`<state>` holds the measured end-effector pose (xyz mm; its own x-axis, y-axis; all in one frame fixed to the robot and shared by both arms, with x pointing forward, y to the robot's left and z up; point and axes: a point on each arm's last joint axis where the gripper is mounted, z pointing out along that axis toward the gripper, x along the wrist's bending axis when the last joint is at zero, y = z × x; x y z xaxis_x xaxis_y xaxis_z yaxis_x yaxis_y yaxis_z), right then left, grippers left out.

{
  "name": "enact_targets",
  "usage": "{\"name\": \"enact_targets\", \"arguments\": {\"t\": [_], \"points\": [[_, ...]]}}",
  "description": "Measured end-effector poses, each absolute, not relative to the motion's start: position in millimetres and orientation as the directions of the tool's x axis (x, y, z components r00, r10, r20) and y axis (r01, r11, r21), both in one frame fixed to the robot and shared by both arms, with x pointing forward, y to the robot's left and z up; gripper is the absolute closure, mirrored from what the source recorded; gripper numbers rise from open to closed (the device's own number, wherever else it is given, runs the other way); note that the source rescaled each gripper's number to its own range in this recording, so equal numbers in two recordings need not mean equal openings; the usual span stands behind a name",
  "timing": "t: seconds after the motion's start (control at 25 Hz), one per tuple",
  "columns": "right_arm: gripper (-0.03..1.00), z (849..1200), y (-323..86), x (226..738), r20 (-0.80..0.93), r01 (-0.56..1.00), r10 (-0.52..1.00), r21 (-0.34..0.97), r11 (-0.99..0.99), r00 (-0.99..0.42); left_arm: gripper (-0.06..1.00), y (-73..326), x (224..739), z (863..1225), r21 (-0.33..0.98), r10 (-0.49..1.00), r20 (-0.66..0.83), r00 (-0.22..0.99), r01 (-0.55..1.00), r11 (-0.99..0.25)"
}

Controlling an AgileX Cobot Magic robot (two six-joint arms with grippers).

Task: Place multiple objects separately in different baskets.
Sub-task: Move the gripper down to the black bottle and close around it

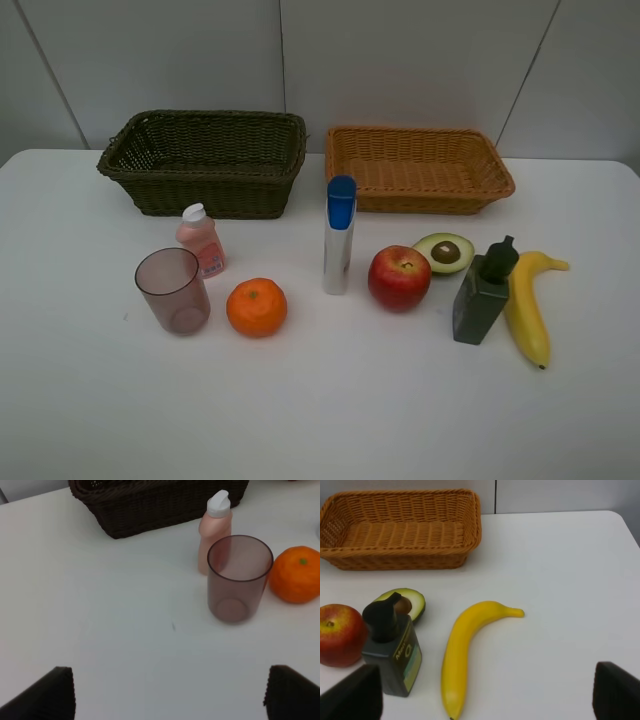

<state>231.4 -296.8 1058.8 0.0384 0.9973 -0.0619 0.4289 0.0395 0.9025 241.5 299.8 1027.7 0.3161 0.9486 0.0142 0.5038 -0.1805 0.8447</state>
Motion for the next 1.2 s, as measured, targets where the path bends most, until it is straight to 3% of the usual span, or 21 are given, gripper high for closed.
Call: {"name": "enact_targets", "arguments": {"t": [1.2], "points": [[0.15, 1058.8, -296.9, 231.4, -0.047, 0.428, 0.998, 0.903, 0.022, 0.046, -0.06, 299.8, 241.5, 1027.7, 0.845, 0.949, 0.014, 0.316, 0.504, -0.181]]}}
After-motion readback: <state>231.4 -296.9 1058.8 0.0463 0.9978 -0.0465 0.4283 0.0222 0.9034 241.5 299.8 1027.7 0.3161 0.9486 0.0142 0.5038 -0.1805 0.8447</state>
